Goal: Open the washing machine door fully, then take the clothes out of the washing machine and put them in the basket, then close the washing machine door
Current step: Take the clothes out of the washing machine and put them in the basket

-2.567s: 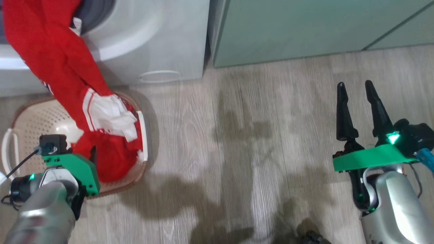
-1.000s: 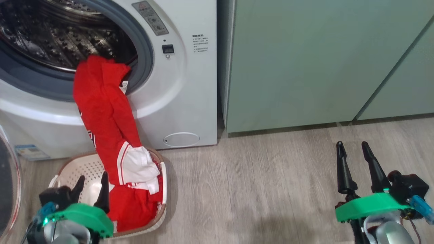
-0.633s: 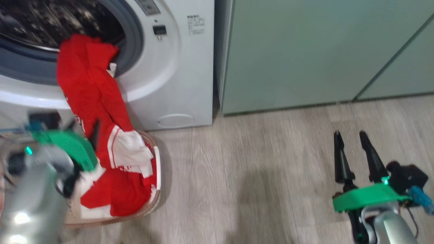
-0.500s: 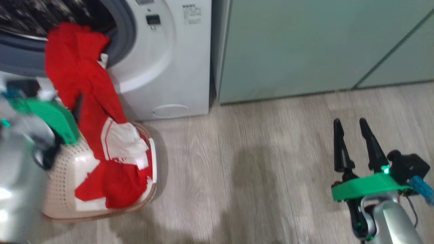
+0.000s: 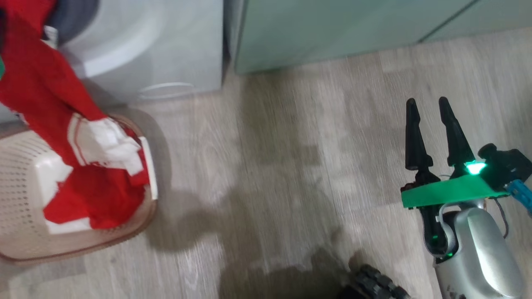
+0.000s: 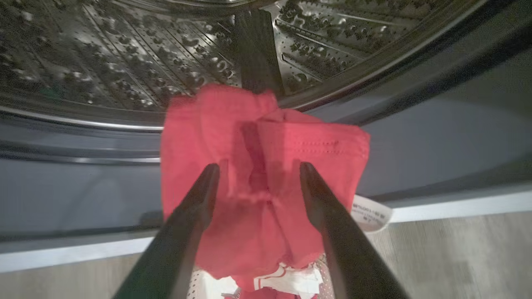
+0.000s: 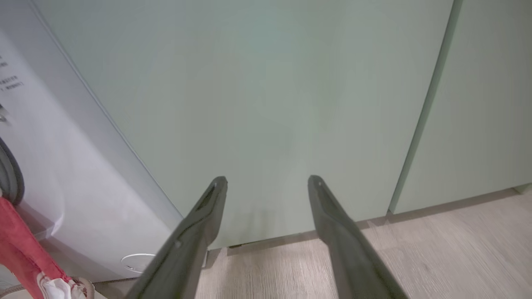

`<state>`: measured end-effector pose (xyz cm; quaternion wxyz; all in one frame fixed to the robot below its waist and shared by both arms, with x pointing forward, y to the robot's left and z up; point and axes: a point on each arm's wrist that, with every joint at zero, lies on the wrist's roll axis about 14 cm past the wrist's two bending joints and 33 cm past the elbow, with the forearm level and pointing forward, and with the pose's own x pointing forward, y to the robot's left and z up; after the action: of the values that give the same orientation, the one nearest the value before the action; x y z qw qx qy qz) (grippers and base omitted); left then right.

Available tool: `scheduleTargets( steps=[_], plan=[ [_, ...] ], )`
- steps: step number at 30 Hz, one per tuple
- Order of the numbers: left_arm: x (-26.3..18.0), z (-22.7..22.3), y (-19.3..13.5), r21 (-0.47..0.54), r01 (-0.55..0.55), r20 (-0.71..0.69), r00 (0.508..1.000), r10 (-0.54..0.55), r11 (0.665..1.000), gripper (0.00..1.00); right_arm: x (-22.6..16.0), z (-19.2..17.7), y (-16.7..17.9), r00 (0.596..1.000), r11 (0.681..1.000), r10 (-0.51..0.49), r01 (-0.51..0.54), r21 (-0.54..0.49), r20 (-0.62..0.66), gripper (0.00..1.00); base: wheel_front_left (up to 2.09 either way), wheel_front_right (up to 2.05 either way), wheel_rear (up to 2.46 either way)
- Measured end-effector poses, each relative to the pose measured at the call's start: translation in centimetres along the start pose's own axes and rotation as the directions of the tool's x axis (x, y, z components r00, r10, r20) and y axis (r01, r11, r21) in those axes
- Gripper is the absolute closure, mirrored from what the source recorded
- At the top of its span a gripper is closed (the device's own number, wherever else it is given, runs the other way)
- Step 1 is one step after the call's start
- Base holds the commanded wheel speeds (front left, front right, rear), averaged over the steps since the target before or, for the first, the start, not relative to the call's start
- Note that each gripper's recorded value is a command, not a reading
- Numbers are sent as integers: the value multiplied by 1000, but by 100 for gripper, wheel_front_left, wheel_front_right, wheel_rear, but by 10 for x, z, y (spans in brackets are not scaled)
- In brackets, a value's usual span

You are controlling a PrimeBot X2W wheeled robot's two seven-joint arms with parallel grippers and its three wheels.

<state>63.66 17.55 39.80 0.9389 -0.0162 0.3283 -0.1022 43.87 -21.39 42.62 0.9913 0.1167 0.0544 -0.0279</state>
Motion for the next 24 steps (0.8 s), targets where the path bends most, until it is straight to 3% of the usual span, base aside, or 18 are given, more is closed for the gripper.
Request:
scheduleTargets(
  steps=[5,13,14,16,24],
  plan=[
    [32,-16,-12,-25,42,-68,997,-44,999,0,4,-17,-11,999,1000,-28,28,2,-41,0,0,0,0],
    [62,-43,1,-18,21,-163,986,-24,1000,0,16,-25,-20,997,999,-46,45,-11,-56,0,0,0,0],
    [64,-43,0,-12,23,-165,986,-25,1000,17,16,-27,-21,997,999,-48,47,-12,-60,0,0,0,0],
    [65,-43,-1,-5,27,-166,986,-27,1000,100,17,-29,-21,997,999,-48,48,-12,-65,0,0,0,0],
    [53,-45,0,0,26,-166,986,-26,1000,100,17,-21,-15,998,999,-34,34,-3,-46,0,0,0,0]
  ],
)
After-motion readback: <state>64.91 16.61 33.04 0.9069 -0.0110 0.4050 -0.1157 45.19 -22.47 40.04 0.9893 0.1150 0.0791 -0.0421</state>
